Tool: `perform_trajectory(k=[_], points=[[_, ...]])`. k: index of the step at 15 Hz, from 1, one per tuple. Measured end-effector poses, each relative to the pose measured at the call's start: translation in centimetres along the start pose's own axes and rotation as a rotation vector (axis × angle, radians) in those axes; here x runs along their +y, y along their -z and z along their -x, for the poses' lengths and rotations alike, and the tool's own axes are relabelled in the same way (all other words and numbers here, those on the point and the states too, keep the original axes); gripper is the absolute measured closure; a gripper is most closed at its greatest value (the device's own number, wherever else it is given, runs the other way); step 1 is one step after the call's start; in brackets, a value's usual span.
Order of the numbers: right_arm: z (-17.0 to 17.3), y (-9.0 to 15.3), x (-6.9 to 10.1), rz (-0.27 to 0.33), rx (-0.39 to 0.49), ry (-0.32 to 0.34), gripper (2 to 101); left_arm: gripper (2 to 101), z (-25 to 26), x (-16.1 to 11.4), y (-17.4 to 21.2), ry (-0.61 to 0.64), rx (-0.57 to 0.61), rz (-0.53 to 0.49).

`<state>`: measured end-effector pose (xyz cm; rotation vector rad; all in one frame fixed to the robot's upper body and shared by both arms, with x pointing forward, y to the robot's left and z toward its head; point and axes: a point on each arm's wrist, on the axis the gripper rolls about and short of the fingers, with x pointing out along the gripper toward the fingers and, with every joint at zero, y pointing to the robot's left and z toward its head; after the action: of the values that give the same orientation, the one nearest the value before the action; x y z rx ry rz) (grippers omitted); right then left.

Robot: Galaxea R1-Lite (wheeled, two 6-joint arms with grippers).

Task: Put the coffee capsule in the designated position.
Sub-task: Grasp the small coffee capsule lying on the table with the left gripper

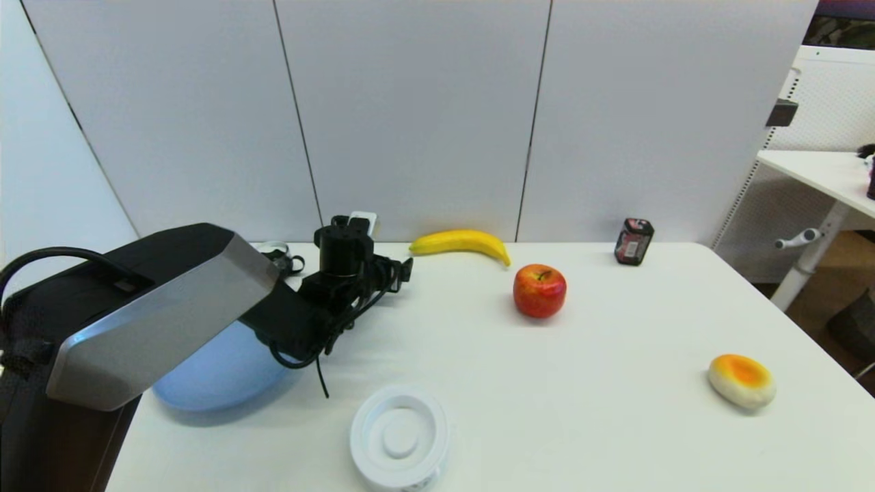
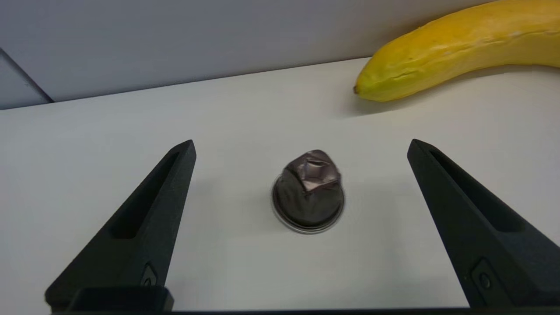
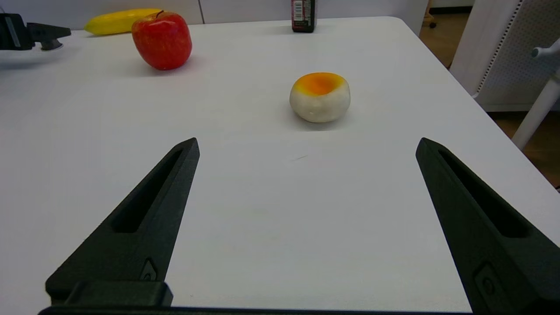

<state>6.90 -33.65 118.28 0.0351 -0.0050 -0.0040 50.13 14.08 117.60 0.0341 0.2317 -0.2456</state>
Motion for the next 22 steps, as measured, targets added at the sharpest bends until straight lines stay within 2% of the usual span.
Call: perform_trajectory(k=[5, 22], points=[[0.0, 0.0, 0.0, 0.0, 0.0, 0.0, 4.3, 5.3, -0.6, 0.7, -0.6, -0.013, -0.003, -0.041], [0.0, 0.0, 0.0, 0.0, 0.0, 0.0, 4.3, 5.3, -1.6, 1.2, 0.1, -0.028, 0.017, -0.034]])
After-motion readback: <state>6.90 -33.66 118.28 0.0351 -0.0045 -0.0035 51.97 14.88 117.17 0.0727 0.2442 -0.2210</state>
